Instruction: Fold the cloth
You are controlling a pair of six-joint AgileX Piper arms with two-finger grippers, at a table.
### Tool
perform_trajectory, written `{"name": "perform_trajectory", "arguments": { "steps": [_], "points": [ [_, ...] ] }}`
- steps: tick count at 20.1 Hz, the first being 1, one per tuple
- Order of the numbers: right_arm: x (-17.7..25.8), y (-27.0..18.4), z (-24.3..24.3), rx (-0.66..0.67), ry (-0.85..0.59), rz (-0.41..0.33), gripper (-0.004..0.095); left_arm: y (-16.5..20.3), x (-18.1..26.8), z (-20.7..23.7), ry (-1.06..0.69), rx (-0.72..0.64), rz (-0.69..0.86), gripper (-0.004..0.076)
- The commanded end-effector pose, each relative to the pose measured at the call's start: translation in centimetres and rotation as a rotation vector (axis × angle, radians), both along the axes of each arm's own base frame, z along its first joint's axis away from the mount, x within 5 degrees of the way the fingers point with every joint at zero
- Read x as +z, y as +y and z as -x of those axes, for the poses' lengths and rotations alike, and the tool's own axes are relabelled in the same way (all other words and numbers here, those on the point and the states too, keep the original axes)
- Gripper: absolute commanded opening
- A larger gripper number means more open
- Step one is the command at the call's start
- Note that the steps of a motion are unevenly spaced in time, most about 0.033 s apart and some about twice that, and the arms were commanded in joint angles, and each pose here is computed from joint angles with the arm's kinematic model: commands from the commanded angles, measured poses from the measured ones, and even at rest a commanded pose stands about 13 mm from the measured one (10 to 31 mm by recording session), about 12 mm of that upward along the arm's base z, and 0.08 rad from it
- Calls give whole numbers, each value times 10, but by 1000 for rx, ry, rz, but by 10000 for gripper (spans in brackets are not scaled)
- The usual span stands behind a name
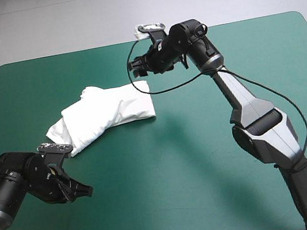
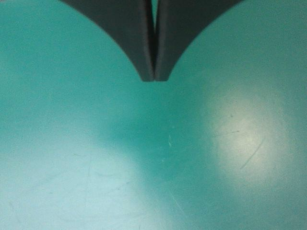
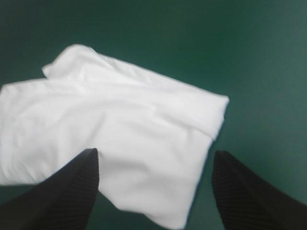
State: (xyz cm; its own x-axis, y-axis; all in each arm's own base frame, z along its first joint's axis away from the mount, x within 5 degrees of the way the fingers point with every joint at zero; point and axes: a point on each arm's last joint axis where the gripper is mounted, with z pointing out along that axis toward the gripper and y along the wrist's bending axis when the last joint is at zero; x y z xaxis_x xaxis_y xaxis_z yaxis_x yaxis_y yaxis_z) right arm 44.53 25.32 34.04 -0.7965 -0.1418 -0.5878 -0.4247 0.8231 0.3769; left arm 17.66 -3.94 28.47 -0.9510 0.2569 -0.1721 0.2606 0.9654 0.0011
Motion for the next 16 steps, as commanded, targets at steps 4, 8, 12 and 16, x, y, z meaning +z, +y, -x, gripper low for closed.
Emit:
{"name": "perform_trajectory", "arguments": {
  "steps": [4, 8, 12, 16],
  "points": [
    [-35, -2, 12, 34, 104, 33, 621, 0, 9, 1, -40, 5, 21, -9],
    [-71, 31, 10, 116, 137, -68, 619, -1, 9, 1, -36, 2, 28, -9],
    [-80, 36, 13, 114, 114, 37, 330, -1, 9, 1, -39, -1, 24, -9],
    [-74, 14, 14, 116, 117, 195, -19, -1, 9, 0, -45, -1, 27, -9]
  ]
}}
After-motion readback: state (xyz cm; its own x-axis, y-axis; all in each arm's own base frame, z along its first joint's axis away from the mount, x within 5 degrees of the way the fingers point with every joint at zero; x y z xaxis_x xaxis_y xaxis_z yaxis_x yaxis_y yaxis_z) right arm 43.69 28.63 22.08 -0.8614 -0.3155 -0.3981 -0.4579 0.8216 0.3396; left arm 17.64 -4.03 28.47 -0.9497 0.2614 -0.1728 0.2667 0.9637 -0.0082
